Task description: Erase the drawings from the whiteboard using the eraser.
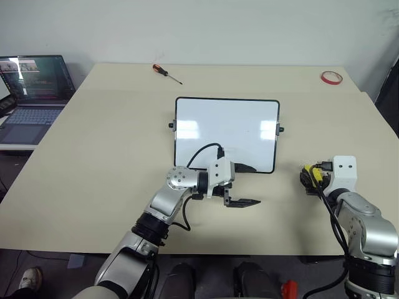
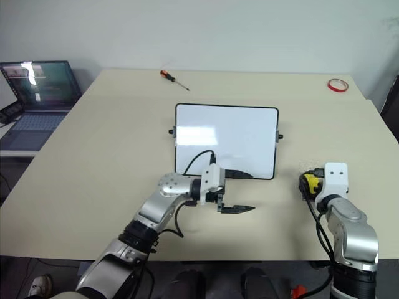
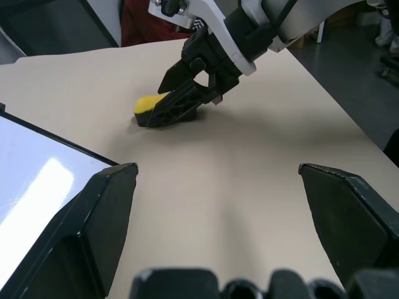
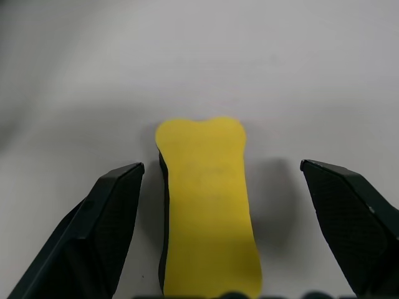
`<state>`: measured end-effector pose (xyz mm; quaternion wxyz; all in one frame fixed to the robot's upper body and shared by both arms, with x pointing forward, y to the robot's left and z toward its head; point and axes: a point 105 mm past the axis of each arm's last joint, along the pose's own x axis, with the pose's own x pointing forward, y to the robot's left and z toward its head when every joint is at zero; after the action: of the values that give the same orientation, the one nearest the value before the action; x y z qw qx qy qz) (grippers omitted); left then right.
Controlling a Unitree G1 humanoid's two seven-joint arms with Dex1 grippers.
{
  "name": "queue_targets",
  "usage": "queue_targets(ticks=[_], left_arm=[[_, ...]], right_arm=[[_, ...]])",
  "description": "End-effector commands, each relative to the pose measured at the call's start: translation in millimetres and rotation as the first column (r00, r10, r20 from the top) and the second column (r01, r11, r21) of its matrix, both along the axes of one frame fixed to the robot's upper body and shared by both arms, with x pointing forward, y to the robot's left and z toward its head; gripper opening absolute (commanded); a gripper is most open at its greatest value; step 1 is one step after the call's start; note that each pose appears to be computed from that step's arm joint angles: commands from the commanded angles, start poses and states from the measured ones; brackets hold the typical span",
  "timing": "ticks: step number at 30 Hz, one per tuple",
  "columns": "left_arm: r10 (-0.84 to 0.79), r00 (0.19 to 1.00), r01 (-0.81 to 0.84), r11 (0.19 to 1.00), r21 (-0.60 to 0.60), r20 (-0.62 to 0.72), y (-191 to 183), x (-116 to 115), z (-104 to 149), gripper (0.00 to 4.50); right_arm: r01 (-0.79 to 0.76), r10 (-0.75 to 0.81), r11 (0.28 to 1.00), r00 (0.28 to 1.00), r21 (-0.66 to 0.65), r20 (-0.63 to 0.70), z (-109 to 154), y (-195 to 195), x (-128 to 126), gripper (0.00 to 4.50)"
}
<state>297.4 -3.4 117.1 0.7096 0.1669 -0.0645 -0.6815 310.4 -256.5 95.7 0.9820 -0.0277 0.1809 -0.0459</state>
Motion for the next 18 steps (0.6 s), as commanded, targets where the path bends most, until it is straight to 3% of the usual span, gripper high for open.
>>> queue_targets(ticks=[1, 4, 8, 10, 12, 14, 16, 18], left_arm=[[0.079, 0.996, -0.076, 0.995, -0.059, 0.05, 15, 4, 22, 4.5], [0.255, 0.965, -0.248, 0.964, -0.095, 0.07, 42, 17, 34, 4.5], [0.511, 0.858, -0.491, 0.847, -0.205, 0.055, 78, 28, 57, 4.5], [0.66, 0.751, -0.634, 0.72, -0.283, -0.003, 101, 34, 65, 4.5], [0.81, 0.584, -0.775, 0.541, -0.325, -0.045, 136, 35, 61, 4.5], [0.895, 0.443, -0.852, 0.406, -0.33, -0.044, 156, 29, 50, 4.5], [0.95, 0.286, -0.927, 0.241, -0.288, -0.126, 180, 21, 27, 4.5], [0.965, 0.2, -0.954, 0.153, -0.258, -0.169, 188, 14, 14, 4.5]], right_arm=[[0.015, -0.012, 0.999, 0.993, -0.031, 0.115, 31, 2, -3, 4.48], [0.027, -0.021, 0.999, 0.983, -0.026, 0.181, 48, 8, -11, 4.48], [0.015, -0.008, 0.999, 0.971, -0.03, 0.239, 57, 21, -24, 4.48], [0.038, -0.024, 0.998, 0.963, -0.044, 0.27, 59, 22, -31, 4.48], [0.048, -0.021, 0.996, 0.947, -0.08, 0.32, 61, 26, -38, 4.48], [0.027, 0.025, 0.991, 0.929, -0.135, 0.369, 62, 28, -44, 4.48], [0.072, -0.019, 0.99, 0.926, -0.125, 0.377, 52, 25, -50, 4.48], [0.106, -0.054, 0.987, 0.925, -0.118, 0.376, 45, 19, -55, 4.48]])
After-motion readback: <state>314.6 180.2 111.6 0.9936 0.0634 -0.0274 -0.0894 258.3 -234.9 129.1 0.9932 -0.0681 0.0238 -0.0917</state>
